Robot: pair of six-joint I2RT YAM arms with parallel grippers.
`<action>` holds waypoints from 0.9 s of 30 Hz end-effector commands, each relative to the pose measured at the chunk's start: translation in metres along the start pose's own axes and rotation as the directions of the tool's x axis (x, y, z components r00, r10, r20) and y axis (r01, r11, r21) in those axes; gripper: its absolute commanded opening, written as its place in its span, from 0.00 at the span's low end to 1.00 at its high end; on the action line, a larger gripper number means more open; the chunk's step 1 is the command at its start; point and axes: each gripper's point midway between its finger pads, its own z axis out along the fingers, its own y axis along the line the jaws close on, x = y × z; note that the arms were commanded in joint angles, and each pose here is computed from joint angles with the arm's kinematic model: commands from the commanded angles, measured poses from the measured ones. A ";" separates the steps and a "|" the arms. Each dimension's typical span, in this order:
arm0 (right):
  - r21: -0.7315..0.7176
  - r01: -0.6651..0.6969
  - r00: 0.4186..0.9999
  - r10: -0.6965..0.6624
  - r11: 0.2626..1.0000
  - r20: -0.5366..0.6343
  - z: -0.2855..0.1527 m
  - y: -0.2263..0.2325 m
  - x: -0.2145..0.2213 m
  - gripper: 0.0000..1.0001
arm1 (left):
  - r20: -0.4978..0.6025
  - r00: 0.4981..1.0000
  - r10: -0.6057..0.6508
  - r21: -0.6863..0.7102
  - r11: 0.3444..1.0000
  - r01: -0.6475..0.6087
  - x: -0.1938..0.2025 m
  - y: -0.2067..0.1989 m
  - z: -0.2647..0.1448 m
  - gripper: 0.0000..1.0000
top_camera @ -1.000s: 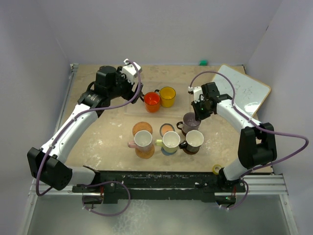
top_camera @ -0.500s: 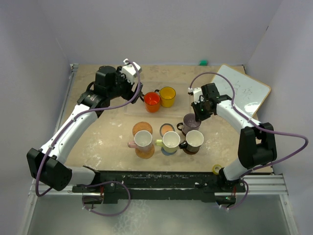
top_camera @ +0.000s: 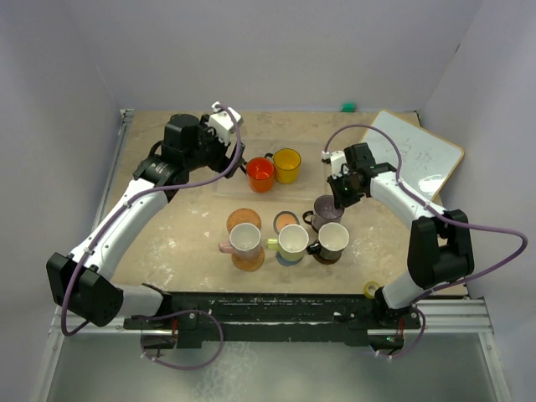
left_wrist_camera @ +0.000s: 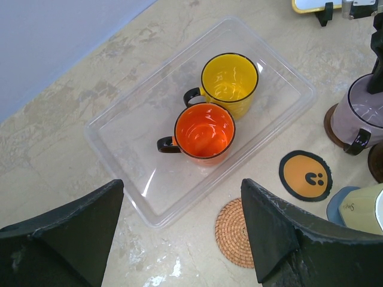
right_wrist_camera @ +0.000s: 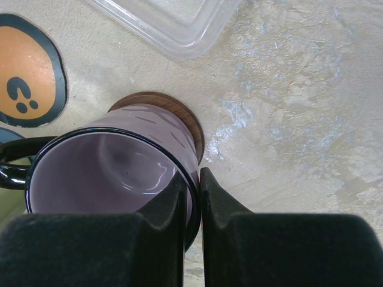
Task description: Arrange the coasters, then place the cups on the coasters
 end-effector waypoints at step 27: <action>-0.019 0.039 0.999 -0.039 0.999 0.025 0.004 0.004 -0.006 0.05 | 0.078 0.997 0.007 0.002 1.000 -0.007 -0.021 0.001 -0.008 0.77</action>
